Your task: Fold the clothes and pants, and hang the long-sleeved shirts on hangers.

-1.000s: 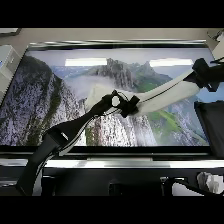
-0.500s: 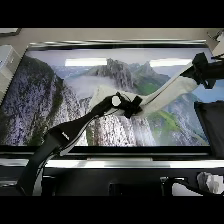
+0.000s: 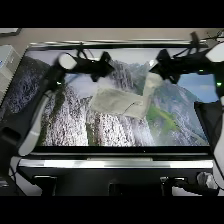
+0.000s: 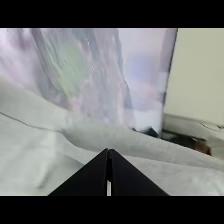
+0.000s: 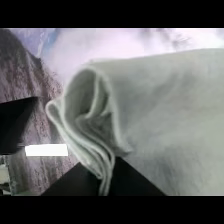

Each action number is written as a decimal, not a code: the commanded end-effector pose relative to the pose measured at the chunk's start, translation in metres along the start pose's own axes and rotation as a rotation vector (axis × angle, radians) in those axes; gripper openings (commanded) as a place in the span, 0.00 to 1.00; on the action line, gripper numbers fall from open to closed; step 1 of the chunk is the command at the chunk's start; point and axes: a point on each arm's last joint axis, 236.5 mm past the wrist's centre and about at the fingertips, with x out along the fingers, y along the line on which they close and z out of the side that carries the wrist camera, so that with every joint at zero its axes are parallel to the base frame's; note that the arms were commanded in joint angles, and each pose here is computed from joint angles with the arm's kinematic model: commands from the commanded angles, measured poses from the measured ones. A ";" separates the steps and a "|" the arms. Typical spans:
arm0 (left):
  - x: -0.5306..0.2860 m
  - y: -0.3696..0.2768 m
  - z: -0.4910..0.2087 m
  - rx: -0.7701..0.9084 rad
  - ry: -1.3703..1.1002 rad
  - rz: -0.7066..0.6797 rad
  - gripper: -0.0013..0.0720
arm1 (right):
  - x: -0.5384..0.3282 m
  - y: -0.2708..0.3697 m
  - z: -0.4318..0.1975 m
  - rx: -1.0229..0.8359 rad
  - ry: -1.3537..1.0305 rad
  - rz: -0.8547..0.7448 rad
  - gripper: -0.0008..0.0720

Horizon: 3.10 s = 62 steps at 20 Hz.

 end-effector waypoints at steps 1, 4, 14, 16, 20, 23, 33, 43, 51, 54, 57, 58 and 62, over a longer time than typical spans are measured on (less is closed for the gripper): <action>-0.111 -0.002 0.055 0.127 -0.140 0.074 0.04 | 0.070 0.035 -0.030 0.025 0.032 0.035 0.06; -0.180 -0.005 0.075 0.160 -0.226 0.095 0.04 | 0.134 0.054 -0.062 0.052 0.068 0.062 0.06; -0.241 0.029 0.092 0.180 -0.257 0.189 0.04 | 0.247 0.074 -0.110 0.289 0.101 0.188 0.06; -0.237 0.036 0.091 0.179 -0.245 0.200 0.04 | 0.258 0.072 -0.118 0.303 0.110 0.185 0.06; -0.233 0.046 0.091 0.184 -0.236 0.227 0.04 | 0.277 0.077 -0.112 0.375 0.043 0.240 0.35; -0.234 0.050 0.093 0.192 -0.240 0.242 0.04 | 0.277 0.090 -0.107 0.406 0.003 0.287 0.72; -0.235 0.053 0.095 0.225 -0.243 0.261 0.05 | 0.122 0.003 -0.015 0.050 0.117 0.126 0.98; -0.236 0.058 0.095 0.227 -0.240 0.283 0.05 | 0.102 -0.177 -0.066 0.004 0.401 -0.068 0.98; -0.237 0.059 0.095 0.227 -0.242 0.287 0.05 | 0.144 -0.181 -0.083 0.134 0.330 0.061 0.99; -0.238 0.061 0.097 0.229 -0.247 0.298 0.05 | 0.165 -0.174 -0.100 0.118 0.357 0.056 0.99; -0.238 0.062 0.097 0.231 -0.249 0.304 0.05 | 0.185 -0.170 -0.116 0.107 0.373 0.038 0.98; -0.238 0.062 0.097 0.231 -0.249 0.304 0.05 | 0.191 -0.167 -0.119 0.103 0.368 0.034 0.97; -0.239 0.063 0.098 0.232 -0.251 0.307 0.05 | 0.202 -0.161 -0.114 0.119 0.319 0.029 0.53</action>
